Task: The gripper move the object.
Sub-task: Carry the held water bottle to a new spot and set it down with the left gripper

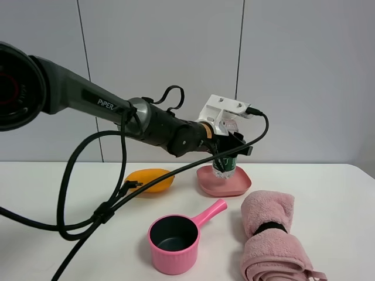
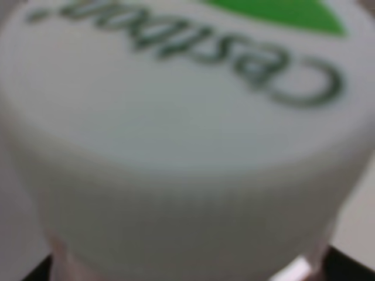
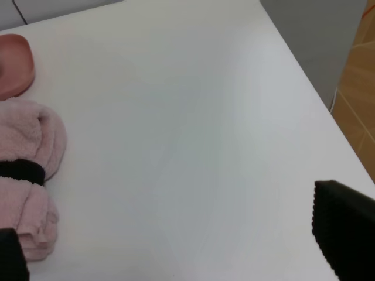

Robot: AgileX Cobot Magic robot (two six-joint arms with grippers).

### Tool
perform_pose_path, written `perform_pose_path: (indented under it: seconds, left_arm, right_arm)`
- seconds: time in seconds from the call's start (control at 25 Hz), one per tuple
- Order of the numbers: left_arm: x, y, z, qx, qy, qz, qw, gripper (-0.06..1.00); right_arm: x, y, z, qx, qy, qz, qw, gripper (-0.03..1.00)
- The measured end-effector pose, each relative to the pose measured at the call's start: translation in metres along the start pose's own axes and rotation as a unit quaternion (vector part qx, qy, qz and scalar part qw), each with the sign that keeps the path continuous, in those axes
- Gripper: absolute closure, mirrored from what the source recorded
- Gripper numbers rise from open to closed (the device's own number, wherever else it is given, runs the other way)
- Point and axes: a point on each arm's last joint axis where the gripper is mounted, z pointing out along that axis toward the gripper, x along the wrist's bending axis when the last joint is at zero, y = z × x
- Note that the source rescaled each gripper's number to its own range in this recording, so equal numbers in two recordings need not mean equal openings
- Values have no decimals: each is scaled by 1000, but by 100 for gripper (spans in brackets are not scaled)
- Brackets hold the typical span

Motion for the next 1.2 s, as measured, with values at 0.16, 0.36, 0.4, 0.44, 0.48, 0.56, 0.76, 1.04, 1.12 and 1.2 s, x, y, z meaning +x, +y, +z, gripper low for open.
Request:
perform_pose_path:
  seconds: [0.16, 0.36, 0.4, 0.44, 0.48, 0.56, 0.76, 1.04, 1.12, 1.2]
  left_arm:
    - [0, 0, 2, 1, 1, 0, 1000, 94]
    - [0, -5, 3, 12, 3, -23, 1000, 94]
    - [0, -6, 3, 15, 3, -30, 999, 94]
    - [0, -6, 3, 15, 3, -35, 999, 94]
    - [0, -7, 3, 16, 3, -39, 999, 94]
    - [1, -8, 4, 18, 4, -42, 999, 94]
    - [1, -13, 4, 43, 10, -43, 998, 90]
    - [2, -6, 3, 29, 9, -43, 999, 61]
    - [2, -5, 3, 28, 9, -43, 999, 52]
    - [2, -3, 3, 28, 9, -43, 999, 42]
  right_arm:
    - [0, 0, 0, 0, 0, 0, 1000, -3]
    - [0, 0, 0, 0, 0, 0, 1000, -3]
    - [0, 0, 0, 0, 0, 0, 1000, -3]
    - [0, 0, 0, 0, 0, 0, 1000, -3]
    - [0, 0, 0, 0, 0, 0, 1000, -3]
    - [0, 0, 0, 0, 0, 0, 1000, -3]
    - [0, 0, 0, 0, 0, 0, 1000, -3]
    - [0, 0, 0, 0, 0, 0, 1000, -3]
    - [0, 0, 0, 0, 0, 0, 1000, -3]
    - [0, 0, 0, 0, 0, 0, 1000, -3]
